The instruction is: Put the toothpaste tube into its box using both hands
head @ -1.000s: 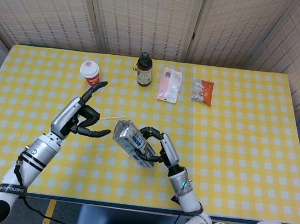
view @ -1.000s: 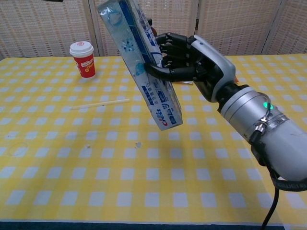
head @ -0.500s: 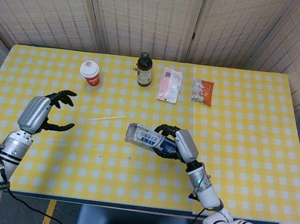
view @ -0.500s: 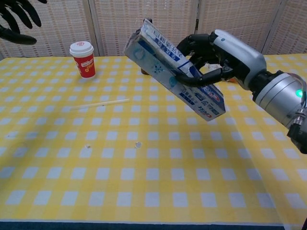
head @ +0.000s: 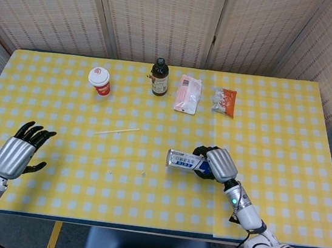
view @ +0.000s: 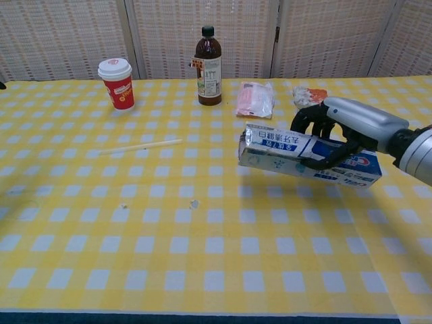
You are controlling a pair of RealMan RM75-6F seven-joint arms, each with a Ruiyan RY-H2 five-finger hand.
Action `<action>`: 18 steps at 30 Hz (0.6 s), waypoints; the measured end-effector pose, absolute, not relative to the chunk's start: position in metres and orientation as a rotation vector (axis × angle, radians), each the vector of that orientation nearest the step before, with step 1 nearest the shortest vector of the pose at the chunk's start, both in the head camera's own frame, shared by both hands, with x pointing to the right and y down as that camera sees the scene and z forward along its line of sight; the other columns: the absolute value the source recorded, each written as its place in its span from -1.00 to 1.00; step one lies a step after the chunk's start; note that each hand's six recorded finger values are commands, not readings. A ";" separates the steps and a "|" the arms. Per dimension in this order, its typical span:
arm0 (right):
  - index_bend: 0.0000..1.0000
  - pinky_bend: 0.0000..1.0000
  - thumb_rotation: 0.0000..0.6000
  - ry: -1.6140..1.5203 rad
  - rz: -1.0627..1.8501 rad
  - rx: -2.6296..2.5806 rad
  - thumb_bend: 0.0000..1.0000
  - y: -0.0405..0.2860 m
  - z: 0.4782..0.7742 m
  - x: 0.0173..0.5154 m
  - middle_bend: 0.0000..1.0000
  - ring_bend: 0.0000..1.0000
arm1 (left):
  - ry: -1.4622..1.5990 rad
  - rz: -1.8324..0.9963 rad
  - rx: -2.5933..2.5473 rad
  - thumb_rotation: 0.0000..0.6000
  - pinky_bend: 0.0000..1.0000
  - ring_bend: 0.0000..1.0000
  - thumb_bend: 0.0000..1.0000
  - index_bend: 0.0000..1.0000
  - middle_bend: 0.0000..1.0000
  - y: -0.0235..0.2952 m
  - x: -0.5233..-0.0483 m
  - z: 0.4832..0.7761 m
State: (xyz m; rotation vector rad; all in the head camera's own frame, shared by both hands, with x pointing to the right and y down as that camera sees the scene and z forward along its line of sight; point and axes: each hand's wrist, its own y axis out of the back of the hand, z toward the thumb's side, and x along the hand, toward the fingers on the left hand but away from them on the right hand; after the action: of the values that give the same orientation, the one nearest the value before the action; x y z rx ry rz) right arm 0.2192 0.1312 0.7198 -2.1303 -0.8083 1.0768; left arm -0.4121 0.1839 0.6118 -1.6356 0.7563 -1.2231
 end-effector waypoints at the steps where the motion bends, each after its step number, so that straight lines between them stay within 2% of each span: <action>1: 0.05 -0.09 1.00 -0.796 1.085 -2.127 -0.35 0.132 0.722 0.219 -0.12 -0.02 | 0.761 -1.227 -1.640 1.00 -0.71 -0.60 -0.62 -0.58 -0.40 0.188 -0.414 0.613; 6: 0.01 -0.10 1.00 -0.736 1.132 -2.131 -0.35 0.136 0.735 0.216 -0.23 -0.09 | 0.772 -1.228 -1.685 1.00 -0.71 -0.60 -0.62 -0.60 -0.40 0.197 -0.418 0.621; 9: -0.26 -0.19 1.00 -0.711 1.151 -2.150 -0.35 0.140 0.741 0.214 -0.46 -0.25 | 0.767 -1.221 -1.695 1.00 -0.71 -0.60 -0.62 -0.60 -0.40 0.198 -0.416 0.621; 11: -0.62 -0.36 1.00 -0.688 1.159 -2.165 -0.35 0.142 0.742 0.214 -0.71 -0.46 | 0.766 -1.221 -1.698 1.00 -0.71 -0.60 -0.62 -0.59 -0.40 0.197 -0.415 0.621; 13: -0.82 -0.49 1.00 -0.667 1.163 -2.173 -0.35 0.143 0.741 0.215 -0.87 -0.58 | 0.763 -1.224 -1.700 1.00 -0.72 -0.60 -0.62 -0.59 -0.40 0.197 -0.415 0.621; 18: -0.97 -0.69 1.00 -0.648 1.140 -2.195 -0.35 0.146 0.726 0.220 -0.99 -0.73 | 0.775 -1.258 -1.706 1.00 -0.79 -0.62 -0.62 -0.60 -0.43 0.199 -0.419 0.618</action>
State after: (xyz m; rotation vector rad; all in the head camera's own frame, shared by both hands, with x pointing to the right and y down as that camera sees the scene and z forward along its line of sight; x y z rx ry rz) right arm 0.2200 0.1459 0.7257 -2.1947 -0.6485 1.1403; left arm -0.4195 0.1990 0.6182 -1.7061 0.7752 -1.2581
